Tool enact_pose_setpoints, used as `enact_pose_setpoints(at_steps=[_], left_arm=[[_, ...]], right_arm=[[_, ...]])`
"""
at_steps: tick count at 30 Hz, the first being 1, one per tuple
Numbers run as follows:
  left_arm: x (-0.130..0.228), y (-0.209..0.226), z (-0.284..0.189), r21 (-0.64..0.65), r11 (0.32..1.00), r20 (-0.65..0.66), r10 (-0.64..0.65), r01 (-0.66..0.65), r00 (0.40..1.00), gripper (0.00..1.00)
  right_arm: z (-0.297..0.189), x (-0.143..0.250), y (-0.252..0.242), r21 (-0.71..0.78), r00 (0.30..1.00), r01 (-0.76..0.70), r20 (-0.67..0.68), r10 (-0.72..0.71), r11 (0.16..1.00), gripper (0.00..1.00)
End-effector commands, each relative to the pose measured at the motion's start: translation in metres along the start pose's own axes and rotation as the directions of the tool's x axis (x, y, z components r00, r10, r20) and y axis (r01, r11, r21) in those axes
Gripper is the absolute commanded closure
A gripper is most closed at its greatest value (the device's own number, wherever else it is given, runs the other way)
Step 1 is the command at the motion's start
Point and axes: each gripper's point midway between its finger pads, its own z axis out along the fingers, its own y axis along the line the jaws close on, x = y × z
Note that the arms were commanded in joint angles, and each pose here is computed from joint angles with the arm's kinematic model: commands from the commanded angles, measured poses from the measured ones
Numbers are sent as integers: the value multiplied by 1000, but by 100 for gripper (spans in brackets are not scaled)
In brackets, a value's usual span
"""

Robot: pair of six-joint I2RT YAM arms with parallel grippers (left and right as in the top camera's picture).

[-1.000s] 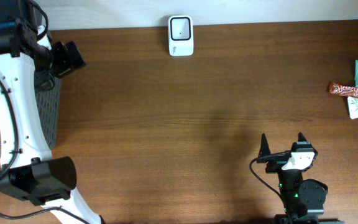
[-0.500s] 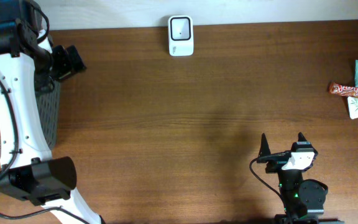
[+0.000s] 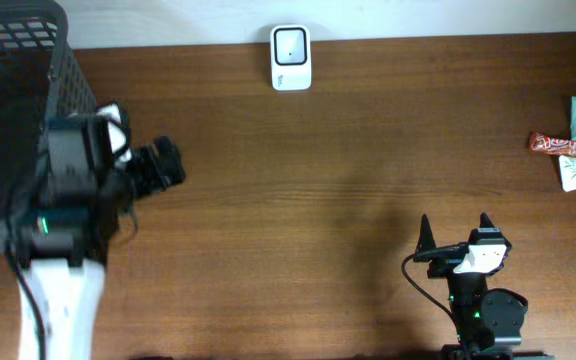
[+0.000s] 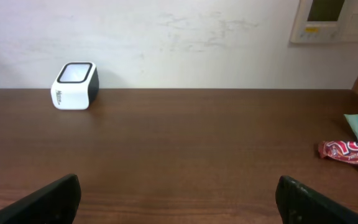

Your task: Scan the item barcode

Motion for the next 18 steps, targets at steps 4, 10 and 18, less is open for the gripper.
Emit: enact_pose_setpoints(at_steps=[4,10,18], left_arm=[[86,21,-50,64,984,269,146,-169,952,1],[113,46,-32,7,988,408,138,-154,903,1],[113,33,-15,17,942,585,263,-336,767,1]], right_arm=[[0,3,-3,13,1000,-8,-4,8,1000,1],[0,3,-3,13,1000,-8,-4,8,1000,1],[0,3,-3,13,1000,-8,-4,8,1000,1]])
